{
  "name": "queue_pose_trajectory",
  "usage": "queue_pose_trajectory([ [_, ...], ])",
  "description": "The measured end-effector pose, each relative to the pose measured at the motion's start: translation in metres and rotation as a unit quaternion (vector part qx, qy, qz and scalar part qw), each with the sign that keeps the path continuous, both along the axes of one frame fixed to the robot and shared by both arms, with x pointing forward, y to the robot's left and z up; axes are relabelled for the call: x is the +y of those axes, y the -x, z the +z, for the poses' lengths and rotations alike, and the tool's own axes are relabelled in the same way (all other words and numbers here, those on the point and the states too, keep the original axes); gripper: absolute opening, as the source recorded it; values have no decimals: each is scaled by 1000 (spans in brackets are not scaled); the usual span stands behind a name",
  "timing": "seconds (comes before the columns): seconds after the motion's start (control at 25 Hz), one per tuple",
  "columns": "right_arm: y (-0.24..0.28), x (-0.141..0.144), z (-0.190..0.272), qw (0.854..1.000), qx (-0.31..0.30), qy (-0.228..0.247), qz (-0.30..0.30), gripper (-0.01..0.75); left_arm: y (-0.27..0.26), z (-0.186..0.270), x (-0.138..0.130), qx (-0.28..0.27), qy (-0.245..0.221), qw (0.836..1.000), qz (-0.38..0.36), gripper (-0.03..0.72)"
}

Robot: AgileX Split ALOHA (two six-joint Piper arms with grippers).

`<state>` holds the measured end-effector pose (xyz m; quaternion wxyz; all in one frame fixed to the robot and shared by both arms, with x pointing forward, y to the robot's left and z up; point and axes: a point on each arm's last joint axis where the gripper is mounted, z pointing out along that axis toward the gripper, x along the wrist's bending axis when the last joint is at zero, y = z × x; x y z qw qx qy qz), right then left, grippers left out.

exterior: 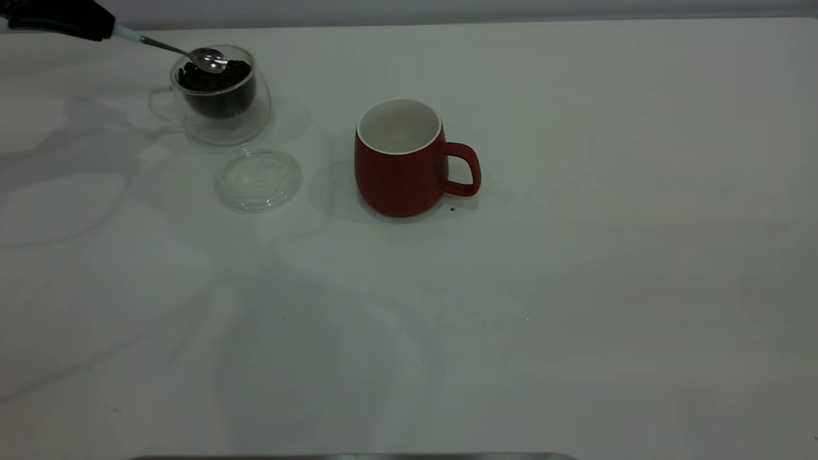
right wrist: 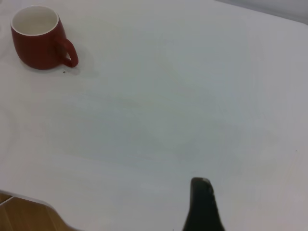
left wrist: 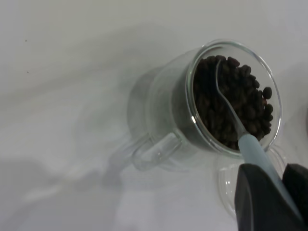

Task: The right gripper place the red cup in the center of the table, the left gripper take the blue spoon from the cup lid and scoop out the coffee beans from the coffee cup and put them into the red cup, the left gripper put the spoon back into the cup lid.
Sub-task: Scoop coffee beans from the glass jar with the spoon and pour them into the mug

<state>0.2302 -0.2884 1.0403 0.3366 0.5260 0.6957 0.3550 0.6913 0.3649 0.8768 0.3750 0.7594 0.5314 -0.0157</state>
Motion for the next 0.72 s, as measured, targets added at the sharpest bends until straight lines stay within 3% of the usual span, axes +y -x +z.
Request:
queue_pose_trajectory([
  [0.36, 0, 0, 0, 1000, 0, 0, 0, 573, 2, -30, -8, 93, 49, 993, 57, 124],
  [0.72, 0, 0, 0, 1000, 0, 0, 0, 573, 3, -33, -9, 175, 99, 968, 149, 124],
])
